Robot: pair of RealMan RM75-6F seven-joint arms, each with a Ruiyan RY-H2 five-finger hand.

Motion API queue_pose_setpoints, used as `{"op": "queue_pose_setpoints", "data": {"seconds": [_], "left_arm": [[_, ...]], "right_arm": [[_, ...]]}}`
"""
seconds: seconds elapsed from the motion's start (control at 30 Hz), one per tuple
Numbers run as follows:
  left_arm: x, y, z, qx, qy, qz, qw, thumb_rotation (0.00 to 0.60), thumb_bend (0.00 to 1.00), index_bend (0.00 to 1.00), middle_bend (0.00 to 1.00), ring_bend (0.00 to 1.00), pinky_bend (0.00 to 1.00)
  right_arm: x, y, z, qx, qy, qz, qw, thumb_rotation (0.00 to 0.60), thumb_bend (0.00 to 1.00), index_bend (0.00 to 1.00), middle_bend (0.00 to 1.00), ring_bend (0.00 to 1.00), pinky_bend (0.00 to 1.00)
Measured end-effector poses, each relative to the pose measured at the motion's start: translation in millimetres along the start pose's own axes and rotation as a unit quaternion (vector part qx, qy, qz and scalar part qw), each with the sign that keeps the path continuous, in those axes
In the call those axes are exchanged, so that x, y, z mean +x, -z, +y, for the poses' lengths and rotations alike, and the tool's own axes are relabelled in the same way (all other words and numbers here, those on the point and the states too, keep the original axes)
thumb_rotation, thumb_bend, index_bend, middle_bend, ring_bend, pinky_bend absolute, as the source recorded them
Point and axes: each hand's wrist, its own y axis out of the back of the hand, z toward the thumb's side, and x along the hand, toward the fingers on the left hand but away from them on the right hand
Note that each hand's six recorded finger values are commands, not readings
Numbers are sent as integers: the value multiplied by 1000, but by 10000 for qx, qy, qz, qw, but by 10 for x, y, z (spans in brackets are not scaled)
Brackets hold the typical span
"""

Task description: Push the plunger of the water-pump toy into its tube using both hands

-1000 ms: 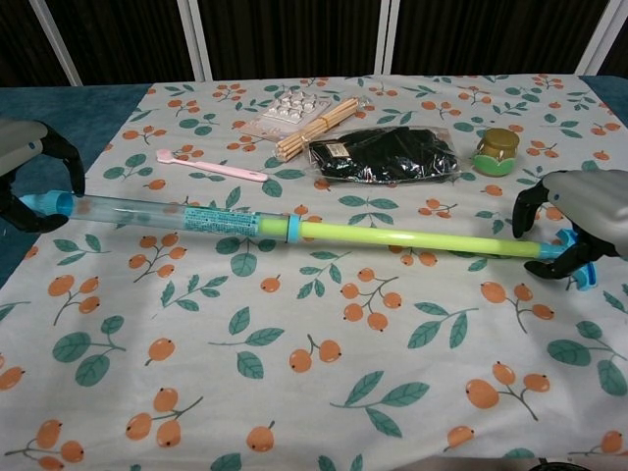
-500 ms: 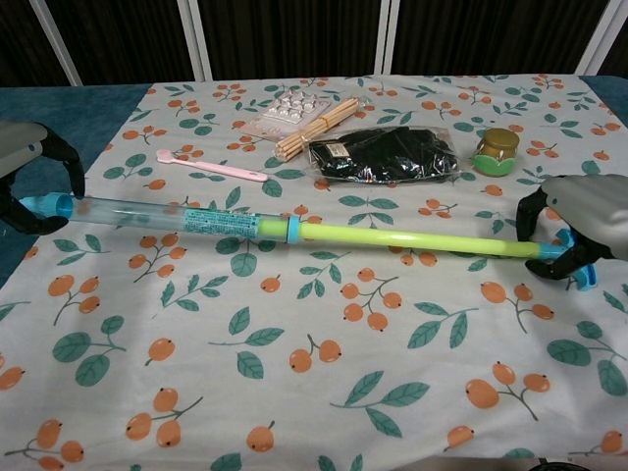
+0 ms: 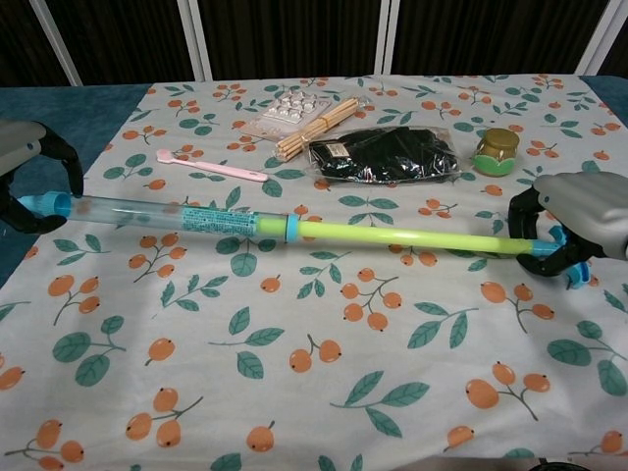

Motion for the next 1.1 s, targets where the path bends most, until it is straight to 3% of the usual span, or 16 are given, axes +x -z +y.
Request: {"op": "queue_pose_setpoints", "data": {"seconds": [1.1], "left_arm": [[-21, -184, 0, -199, 83, -145, 9997, 600, 384, 571, 242, 60, 129]], "right_arm": [[-43, -492, 119, 47, 170, 418, 9990, 600, 510, 751, 588, 234, 168]]}}
